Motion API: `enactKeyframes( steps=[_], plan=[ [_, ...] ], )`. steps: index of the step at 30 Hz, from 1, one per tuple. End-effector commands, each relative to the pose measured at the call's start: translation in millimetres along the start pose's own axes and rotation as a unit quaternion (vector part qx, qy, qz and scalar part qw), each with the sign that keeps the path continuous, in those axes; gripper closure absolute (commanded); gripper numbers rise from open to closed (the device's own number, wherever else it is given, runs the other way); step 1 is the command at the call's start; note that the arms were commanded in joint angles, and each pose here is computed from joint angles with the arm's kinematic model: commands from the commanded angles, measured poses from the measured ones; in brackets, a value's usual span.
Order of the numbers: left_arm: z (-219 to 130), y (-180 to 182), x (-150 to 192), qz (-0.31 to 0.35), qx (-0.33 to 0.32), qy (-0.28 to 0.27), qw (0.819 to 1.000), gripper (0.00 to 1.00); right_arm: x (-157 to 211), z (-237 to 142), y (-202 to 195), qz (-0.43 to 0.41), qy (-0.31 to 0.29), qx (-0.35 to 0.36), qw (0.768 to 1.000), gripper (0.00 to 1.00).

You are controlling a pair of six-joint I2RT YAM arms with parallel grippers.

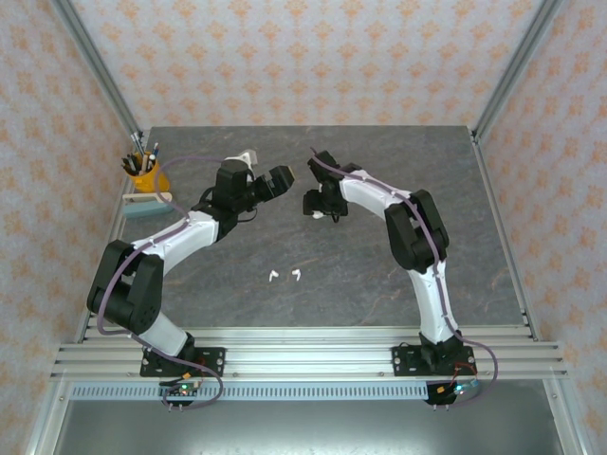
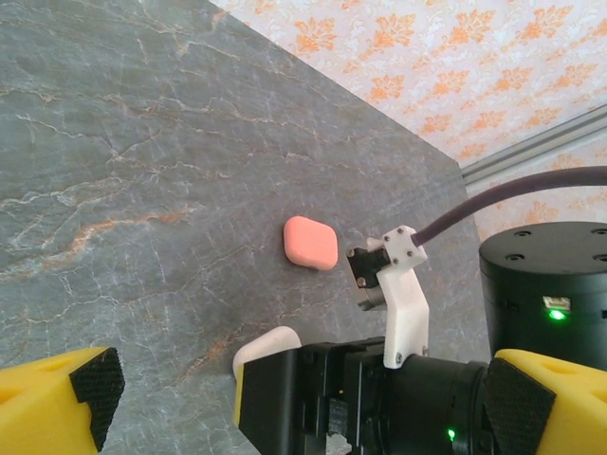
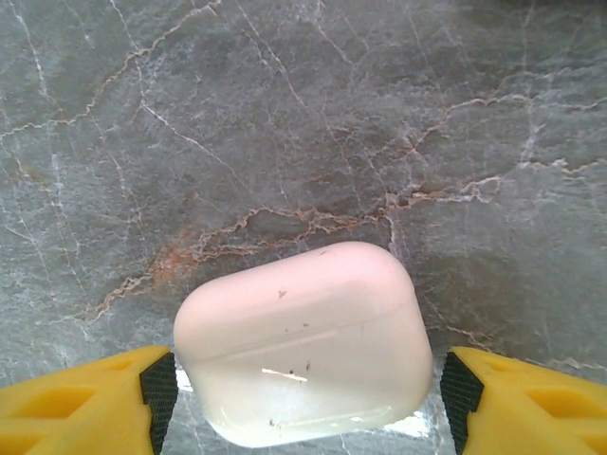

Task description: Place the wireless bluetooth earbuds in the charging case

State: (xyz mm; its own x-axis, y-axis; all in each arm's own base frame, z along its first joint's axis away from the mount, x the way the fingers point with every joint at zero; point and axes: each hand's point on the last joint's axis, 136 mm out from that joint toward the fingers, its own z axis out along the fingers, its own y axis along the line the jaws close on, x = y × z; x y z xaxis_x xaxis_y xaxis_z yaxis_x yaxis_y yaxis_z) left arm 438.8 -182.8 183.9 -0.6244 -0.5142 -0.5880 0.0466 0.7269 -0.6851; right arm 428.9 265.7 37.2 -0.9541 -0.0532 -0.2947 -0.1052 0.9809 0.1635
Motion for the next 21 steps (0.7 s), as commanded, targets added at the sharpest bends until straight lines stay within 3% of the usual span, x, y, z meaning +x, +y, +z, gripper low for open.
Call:
enactKeyframes(
  steps=[1, 21],
  plan=[
    [-6.1, 4.2, -11.1, 0.004, -0.008, -0.017, 1.000, 0.00, -5.4, -4.0, -4.0, -0.033, -0.007, 0.046, 0.998, 0.25],
    [-9.1, 8.6, -13.8, -0.001, -0.010, -0.020, 1.000, 0.00, -4.3, 18.9, -7.6, -0.102, 0.021, 0.072, 0.992, 0.27]
  ],
)
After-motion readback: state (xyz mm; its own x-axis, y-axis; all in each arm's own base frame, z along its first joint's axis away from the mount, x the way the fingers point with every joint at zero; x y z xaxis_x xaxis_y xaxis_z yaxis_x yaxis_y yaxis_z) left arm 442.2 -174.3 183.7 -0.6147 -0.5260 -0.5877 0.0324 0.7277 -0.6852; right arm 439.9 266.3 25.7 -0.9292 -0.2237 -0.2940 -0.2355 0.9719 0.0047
